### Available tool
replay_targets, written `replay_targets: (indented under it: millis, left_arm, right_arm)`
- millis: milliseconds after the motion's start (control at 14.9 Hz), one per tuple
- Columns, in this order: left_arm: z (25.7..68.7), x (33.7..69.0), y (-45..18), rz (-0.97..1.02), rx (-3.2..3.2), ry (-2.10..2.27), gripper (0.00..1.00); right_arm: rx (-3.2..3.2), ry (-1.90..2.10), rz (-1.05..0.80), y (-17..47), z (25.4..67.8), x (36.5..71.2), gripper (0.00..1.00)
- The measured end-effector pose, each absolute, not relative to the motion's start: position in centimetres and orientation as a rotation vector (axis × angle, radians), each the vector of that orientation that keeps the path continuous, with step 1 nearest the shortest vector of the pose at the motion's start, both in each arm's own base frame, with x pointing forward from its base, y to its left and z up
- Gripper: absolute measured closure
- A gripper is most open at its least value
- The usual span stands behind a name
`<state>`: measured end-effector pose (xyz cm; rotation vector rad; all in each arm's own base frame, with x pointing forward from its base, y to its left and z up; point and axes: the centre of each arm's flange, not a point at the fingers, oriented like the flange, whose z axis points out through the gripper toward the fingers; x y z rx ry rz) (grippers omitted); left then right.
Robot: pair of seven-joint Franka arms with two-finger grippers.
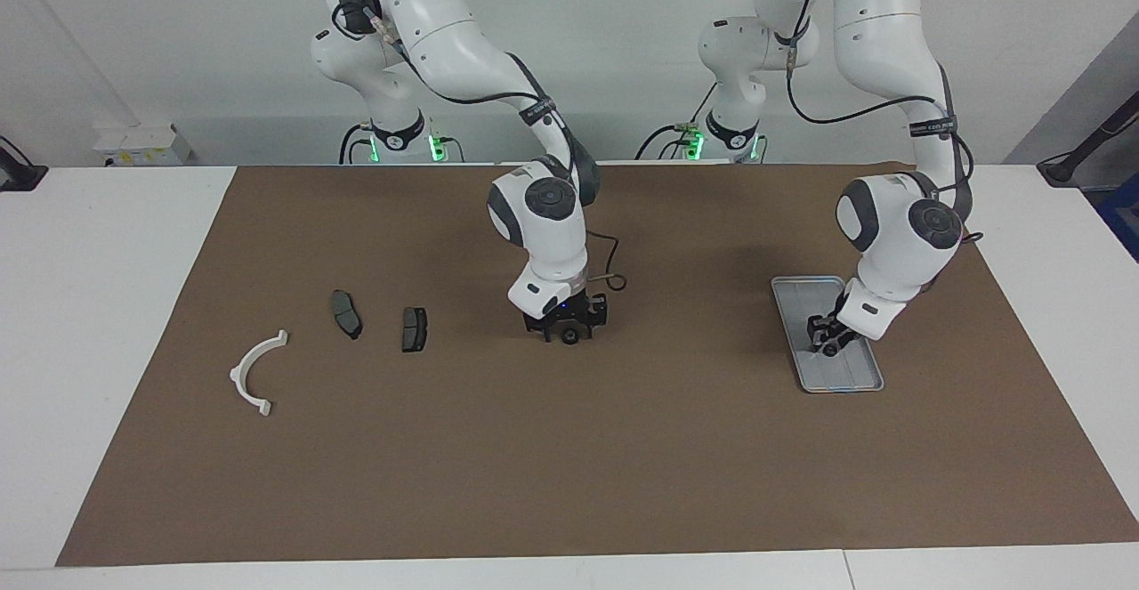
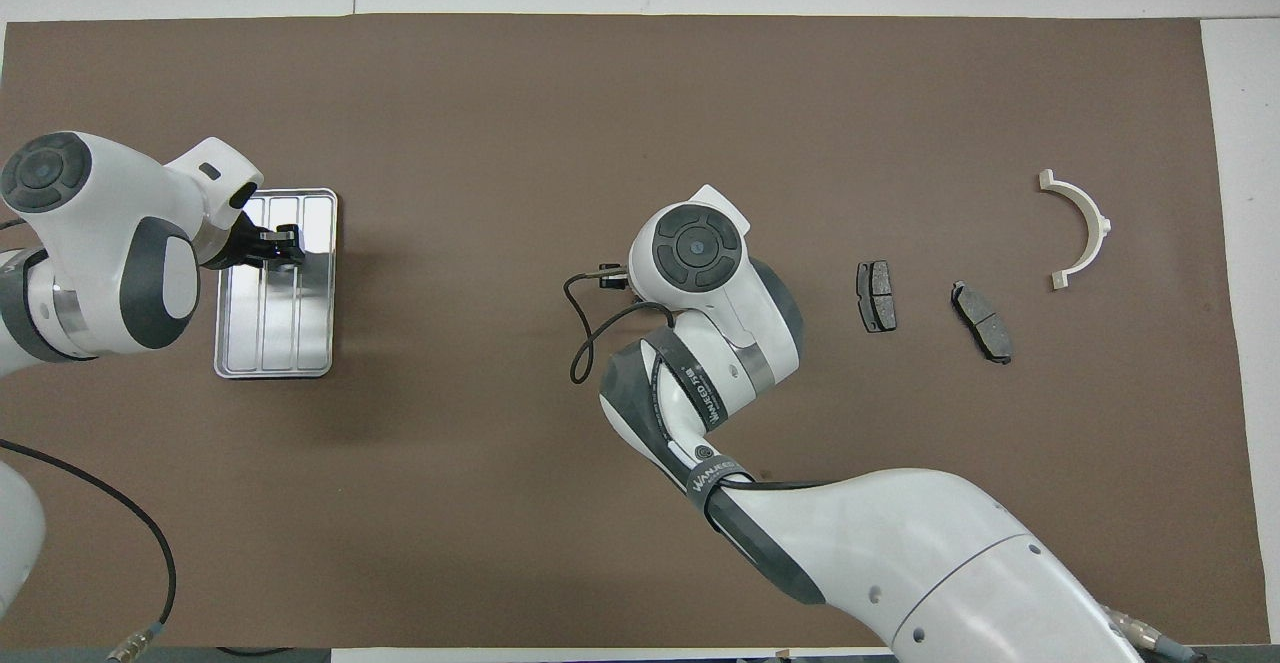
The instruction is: Place bearing gear from tray to pile
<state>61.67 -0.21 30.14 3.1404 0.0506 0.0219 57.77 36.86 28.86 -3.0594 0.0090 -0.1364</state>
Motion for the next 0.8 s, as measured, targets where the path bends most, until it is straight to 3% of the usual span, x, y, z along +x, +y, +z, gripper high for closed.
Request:
replay_targets:
  millis: [268, 469, 535, 736, 803]
  left_arm:
    - [30.2, 61.7, -0.2, 0.031, 3.14, 0.051, 0.5]
    - [30.2, 61.7, -0.2, 0.033, 3.14, 0.052, 0.54]
    - [30.2, 61.7, -0.2, 0.033, 3.14, 0.052, 0.6]
    - [30.2, 61.7, -0.2, 0.033, 3.14, 0.052, 0.6]
    - [30.2, 61.7, -0.2, 0.033, 3.14, 0.053, 0.67]
  right_arm:
    - [-3.082, 0.025, -0.079, 37.0, 30.6, 58.5, 0.64]
    - [-3.085, 0.088, -0.087, 34.7, 35.5, 61.4, 0.64]
    - [-3.083, 0.096, -0.102, 32.8, 37.9, 62.6, 0.64]
    - [-3.1, -0.012, -0.104, 23.1, 44.9, 65.9, 0.64]
    - [-3.107, -0.07, -0.098, 18.7, 46.4, 66.8, 0.64]
